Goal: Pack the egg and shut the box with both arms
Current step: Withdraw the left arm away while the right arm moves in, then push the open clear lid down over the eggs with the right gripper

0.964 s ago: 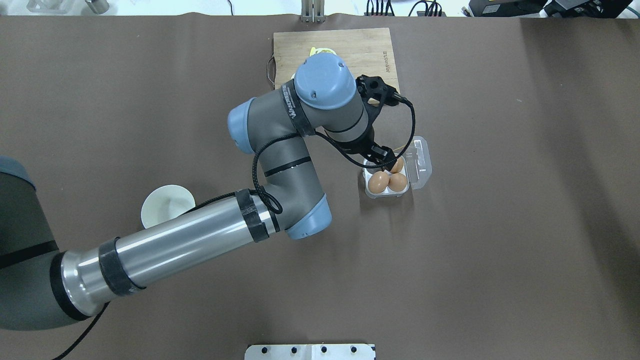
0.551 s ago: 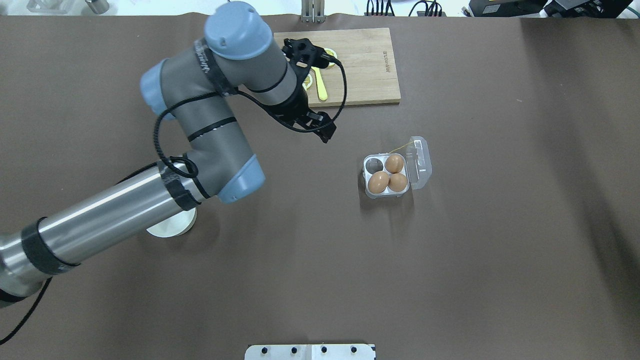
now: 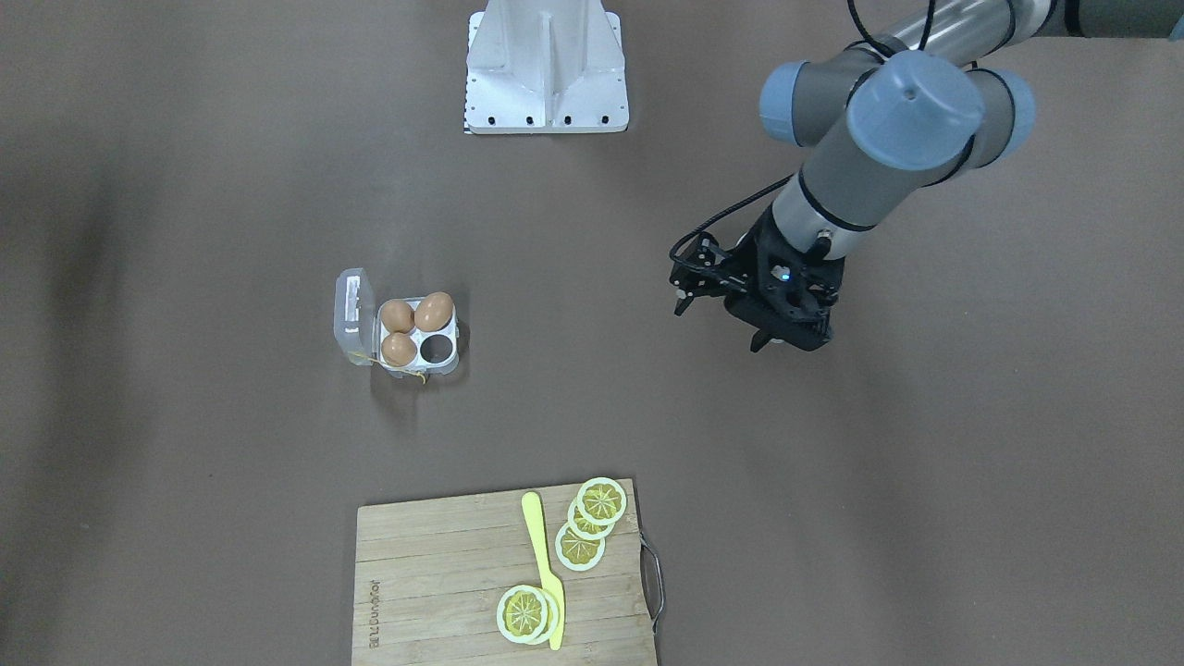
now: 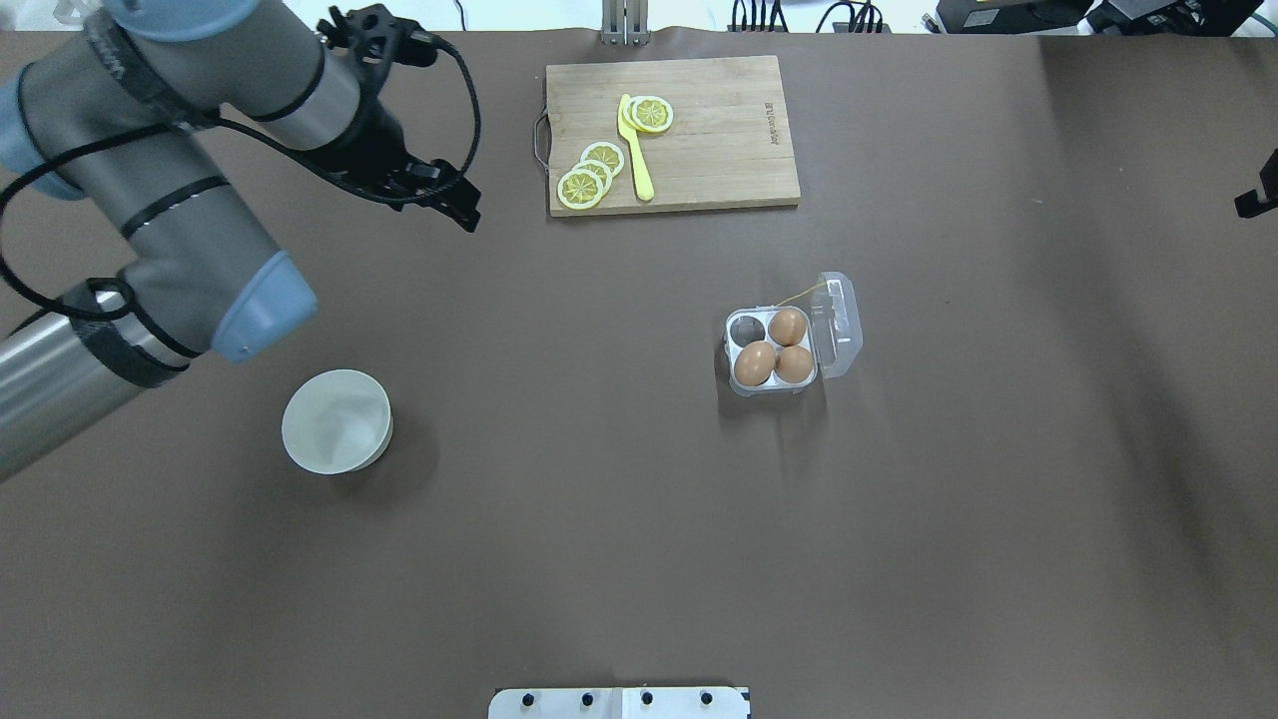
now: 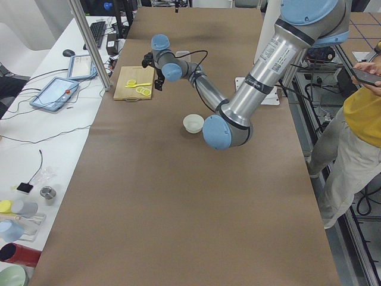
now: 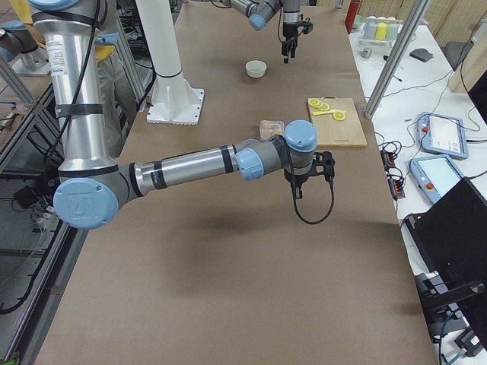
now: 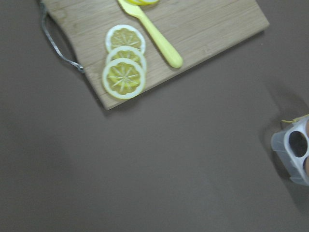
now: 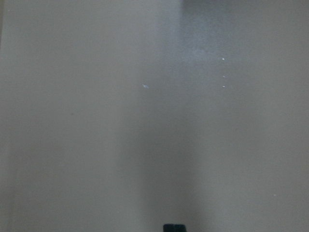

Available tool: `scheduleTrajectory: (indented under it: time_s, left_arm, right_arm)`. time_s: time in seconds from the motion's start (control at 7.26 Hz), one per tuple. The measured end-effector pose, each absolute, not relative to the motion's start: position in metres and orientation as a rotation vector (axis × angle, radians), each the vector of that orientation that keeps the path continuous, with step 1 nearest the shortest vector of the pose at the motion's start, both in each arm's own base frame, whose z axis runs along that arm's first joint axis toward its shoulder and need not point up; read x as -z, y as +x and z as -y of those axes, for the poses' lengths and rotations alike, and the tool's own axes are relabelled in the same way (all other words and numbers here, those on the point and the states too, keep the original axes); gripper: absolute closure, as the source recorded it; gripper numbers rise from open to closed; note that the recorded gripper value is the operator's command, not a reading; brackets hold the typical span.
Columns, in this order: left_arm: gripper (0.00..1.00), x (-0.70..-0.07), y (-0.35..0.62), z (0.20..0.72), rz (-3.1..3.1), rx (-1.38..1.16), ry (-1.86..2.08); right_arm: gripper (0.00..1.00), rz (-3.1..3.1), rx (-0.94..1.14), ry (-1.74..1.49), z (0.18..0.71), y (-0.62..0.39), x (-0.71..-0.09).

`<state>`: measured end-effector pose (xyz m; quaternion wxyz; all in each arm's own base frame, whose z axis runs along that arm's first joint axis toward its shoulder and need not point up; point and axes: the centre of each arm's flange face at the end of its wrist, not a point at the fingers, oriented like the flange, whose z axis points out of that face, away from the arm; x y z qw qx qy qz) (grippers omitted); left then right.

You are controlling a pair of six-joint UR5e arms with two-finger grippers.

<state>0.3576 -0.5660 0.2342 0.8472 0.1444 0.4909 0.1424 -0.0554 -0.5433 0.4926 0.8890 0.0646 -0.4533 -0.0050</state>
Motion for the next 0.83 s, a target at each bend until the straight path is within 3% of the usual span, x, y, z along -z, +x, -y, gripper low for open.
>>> scheduleTrajectory:
  time_s: [0.83]
  left_arm:
    - [0.03, -0.404, 0.168, 0.563, -0.897, -0.202, 0.308]
  right_arm:
    - [1.0, 0.994, 0.092, 0.061, 0.561, -0.217, -0.397]
